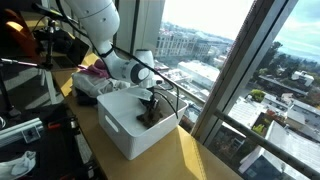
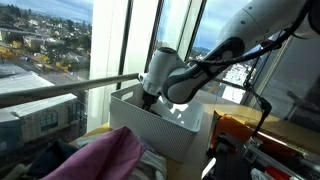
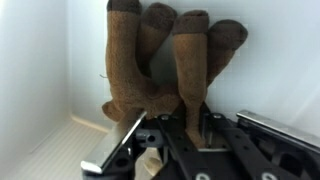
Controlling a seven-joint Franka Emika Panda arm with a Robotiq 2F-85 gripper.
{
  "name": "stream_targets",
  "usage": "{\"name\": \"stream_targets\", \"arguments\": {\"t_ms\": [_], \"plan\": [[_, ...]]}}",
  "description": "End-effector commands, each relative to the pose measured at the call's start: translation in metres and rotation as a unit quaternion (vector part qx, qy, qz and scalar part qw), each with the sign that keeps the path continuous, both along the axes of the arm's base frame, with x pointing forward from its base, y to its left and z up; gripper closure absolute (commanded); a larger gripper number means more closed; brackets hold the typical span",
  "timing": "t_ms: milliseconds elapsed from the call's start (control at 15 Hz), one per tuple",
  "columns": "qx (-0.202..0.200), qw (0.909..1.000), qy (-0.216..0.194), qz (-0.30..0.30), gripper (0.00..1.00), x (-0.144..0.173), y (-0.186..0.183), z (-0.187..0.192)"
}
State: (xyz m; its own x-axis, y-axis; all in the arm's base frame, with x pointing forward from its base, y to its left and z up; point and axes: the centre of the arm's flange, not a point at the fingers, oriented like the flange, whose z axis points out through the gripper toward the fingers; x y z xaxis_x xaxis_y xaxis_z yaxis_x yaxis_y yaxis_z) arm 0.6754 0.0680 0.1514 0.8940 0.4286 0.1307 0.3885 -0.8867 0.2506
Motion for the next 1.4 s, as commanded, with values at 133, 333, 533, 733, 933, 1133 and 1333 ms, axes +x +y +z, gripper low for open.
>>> {"name": "stream_targets", "arguments": {"t_ms": [133,333,533,733,933,1133,1333], "plan": [[0.004,0.999,-0.045,-0.002,0.98,-0.017,0.022,0.111],[0.0,0.9958,-0.092,0.0,0.98,-0.008,0.034,0.183],[0.002,0.9925,-0.121,0.013,0.98,-0.009,0.062,0.261],[0.021,0.9927,-0.112,0.04,0.98,-0.021,0.123,0.316],[0.036,0.9928,-0.084,0.077,0.98,-0.045,0.203,0.352],[0.055,0.9933,-0.038,0.094,0.98,-0.07,0.273,0.355],[0.068,0.9935,0.017,0.09,0.98,-0.087,0.303,0.318]]}}
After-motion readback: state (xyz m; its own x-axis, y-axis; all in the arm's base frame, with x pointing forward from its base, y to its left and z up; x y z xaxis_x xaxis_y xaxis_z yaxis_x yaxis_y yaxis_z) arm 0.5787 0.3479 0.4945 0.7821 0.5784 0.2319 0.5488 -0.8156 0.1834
